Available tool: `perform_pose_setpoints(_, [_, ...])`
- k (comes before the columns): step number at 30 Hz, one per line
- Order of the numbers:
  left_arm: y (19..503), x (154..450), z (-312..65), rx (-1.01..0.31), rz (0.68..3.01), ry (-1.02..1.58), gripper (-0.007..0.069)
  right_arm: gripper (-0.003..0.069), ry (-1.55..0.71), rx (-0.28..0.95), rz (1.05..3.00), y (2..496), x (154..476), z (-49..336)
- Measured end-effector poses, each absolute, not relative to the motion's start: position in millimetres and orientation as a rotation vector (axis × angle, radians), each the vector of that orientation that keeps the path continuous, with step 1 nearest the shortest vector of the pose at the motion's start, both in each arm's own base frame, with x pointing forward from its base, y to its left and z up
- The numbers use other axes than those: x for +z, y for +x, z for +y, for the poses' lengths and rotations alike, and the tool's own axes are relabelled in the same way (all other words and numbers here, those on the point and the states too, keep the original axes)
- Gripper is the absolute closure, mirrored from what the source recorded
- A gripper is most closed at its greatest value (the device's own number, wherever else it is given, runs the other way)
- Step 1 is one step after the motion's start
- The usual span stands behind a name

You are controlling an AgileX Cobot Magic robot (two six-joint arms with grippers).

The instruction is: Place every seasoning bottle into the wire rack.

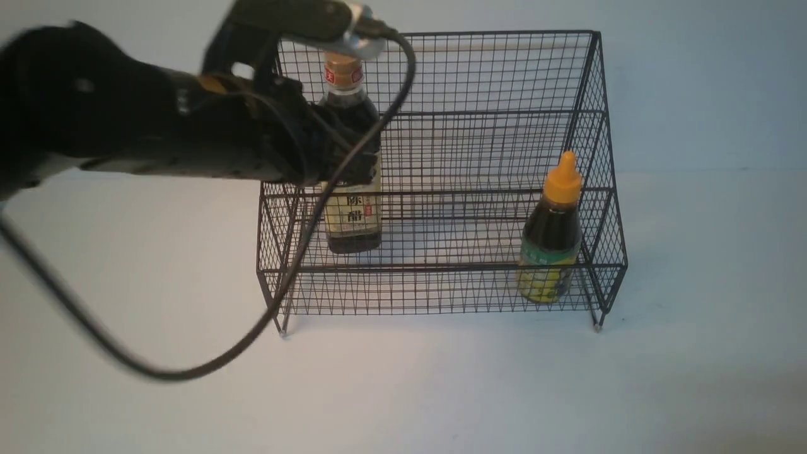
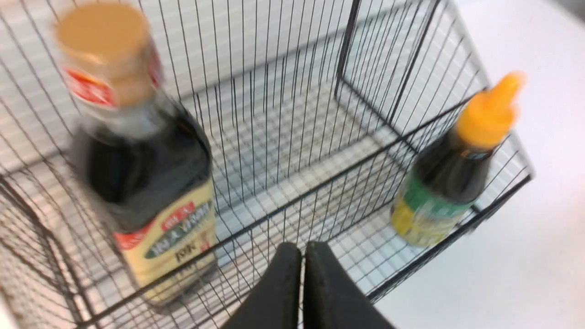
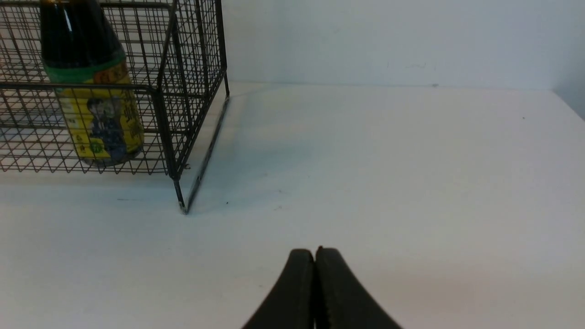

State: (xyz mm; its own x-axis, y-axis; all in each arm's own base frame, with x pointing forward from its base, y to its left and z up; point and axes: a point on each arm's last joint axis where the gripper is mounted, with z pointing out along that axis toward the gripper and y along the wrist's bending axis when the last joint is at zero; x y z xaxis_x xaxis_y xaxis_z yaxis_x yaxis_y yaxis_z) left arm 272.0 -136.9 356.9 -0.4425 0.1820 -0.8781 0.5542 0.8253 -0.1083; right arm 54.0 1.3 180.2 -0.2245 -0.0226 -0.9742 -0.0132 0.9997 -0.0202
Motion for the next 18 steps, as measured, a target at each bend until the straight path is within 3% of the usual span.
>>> perform_pose_setpoints(7, [197.7,387.2,-99.7,-0.449,1.789,0.455,0.063,0.0673,-0.026,-0.009,1.797,54.0,180.2,1.3])
perform_pose_setpoints(18, [96.1,397.3,-59.2,-0.425,1.578,0.508,0.063,0.0673,-0.026,-0.009,1.797,54.0,180.2,1.3])
